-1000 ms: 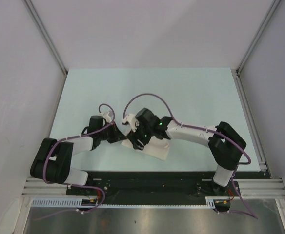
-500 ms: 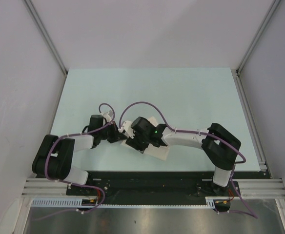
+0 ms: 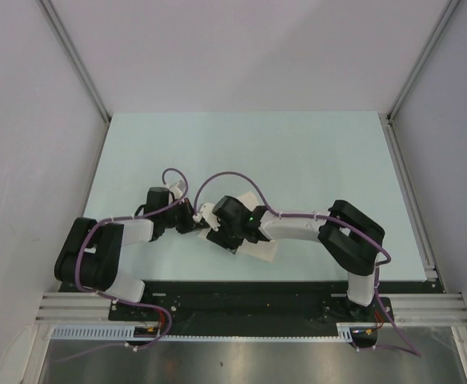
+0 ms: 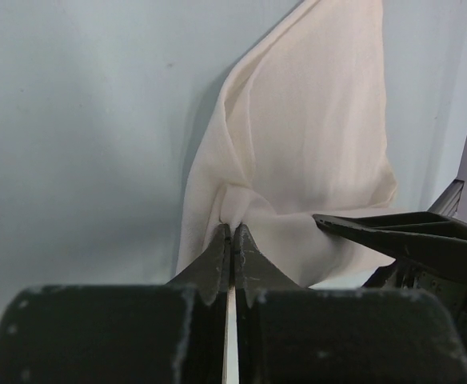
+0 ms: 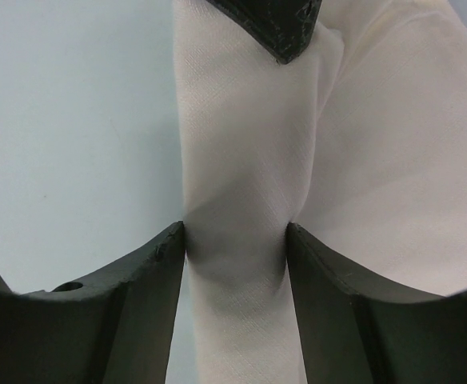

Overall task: Fold the napkin, place the utensils inside, and roll it up
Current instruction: Roll the napkin with the utensil

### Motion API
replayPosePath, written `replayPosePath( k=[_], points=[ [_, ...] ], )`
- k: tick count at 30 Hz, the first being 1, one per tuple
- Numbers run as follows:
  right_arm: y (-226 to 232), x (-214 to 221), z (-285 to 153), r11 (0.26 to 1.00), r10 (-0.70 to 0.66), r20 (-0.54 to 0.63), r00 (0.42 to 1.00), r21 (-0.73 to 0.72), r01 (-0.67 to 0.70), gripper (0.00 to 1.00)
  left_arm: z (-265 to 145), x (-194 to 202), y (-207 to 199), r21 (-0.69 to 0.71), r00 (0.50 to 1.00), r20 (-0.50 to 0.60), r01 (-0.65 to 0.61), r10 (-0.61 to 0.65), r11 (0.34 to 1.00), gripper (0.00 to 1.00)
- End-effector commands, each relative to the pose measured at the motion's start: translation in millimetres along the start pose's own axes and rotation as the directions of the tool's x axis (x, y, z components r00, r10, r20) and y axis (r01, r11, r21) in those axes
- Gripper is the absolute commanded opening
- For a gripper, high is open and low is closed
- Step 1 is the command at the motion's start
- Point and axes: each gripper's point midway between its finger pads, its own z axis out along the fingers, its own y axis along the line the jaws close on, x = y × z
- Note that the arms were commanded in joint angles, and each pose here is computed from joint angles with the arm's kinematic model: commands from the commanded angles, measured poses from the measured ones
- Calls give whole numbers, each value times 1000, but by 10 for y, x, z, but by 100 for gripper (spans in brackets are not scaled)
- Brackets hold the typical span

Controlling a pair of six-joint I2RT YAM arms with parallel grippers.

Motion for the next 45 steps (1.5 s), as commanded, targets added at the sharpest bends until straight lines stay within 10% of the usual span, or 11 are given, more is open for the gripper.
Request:
replayPosePath(
  k=[1, 12, 19, 34, 45],
  points=[
    [67, 141, 112, 1000, -8, -34, 999, -20, 8, 57, 14, -239, -11, -7, 998, 60, -22, 22, 1000, 0],
    [155, 482, 258, 994, 40, -172, 984, -91, -56, 28, 19, -350, -93, 25, 997, 70, -37, 35, 999, 1],
    [375, 349, 74, 889, 198, -218, 956, -370, -269, 20, -180, -597, -117, 7, 982, 169, -81, 79, 997, 63],
    [381, -129, -230, 437, 425, -334, 841, -738, -514, 18, -332, -260, -156, 56, 975, 185, -137, 124, 989, 63],
    [141, -47, -26, 336, 503, -420, 755, -710, -619, 16, -217, 10, -239, 105, 984, 110, -151, 140, 983, 59]
  ],
)
